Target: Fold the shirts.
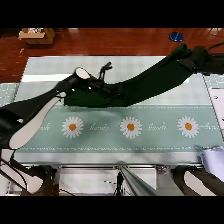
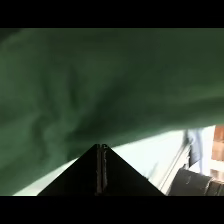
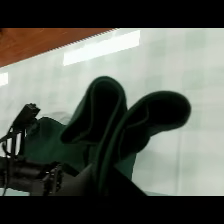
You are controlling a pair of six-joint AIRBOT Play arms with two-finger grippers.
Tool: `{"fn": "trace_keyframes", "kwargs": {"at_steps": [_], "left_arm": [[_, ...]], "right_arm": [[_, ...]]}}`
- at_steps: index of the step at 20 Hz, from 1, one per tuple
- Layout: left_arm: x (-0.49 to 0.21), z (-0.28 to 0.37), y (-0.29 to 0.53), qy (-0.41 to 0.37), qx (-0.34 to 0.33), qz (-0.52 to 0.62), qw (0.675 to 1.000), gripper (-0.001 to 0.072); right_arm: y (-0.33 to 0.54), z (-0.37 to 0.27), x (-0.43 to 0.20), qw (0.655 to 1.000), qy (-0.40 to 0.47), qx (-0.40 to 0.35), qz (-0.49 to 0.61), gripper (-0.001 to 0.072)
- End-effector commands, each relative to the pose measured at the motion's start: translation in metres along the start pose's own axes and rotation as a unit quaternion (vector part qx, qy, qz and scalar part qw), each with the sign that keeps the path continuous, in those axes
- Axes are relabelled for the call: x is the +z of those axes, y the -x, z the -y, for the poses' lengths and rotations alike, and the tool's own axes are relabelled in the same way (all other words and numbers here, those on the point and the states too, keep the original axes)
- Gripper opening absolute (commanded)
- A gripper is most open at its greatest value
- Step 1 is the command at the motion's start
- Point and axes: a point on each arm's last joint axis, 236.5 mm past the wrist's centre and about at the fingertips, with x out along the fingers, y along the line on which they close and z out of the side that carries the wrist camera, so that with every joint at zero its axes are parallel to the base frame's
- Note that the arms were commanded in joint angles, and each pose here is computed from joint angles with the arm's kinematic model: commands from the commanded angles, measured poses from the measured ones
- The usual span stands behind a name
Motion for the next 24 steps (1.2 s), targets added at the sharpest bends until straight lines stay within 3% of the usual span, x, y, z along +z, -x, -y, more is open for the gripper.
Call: {"fn": "trace_keyframes", "kwargs": {"at_steps": [1, 8, 11, 18, 24], "left_arm": [[-0.003, 0.018, -0.037, 0.031, -0.027, 0.017, 0.999, 0.0028], [-0.018, 0.039, -0.095, 0.104, -0.067, 0.036, 0.992, 0.0027], [-0.005, 0.035, -0.081, 0.067, -0.067, 0.050, 0.994, 0.0025], [0.076, 0.025, 0.135, -0.074, -0.017, 0.148, 0.986, 0.0025], [0.056, 0.036, 0.337, -0.135, 0.064, 0.247, 0.957, 0.0026]], "right_arm": [[0.021, -0.014, -0.005, 1.000, -0.005, -0.004, 0.005, 0.0029], [0.036, -0.029, -0.012, 1.000, -0.002, 0.004, 0.005, 0.0029], [0.036, -0.028, -0.013, 1.000, -0.002, 0.003, 0.003, 0.0029], [0.003, -0.049, -0.031, 0.998, 0.055, -0.006, -0.018, 0.0029], [-0.102, -0.097, -0.055, 0.996, 0.074, 0.038, -0.016, 0.0029]]}}
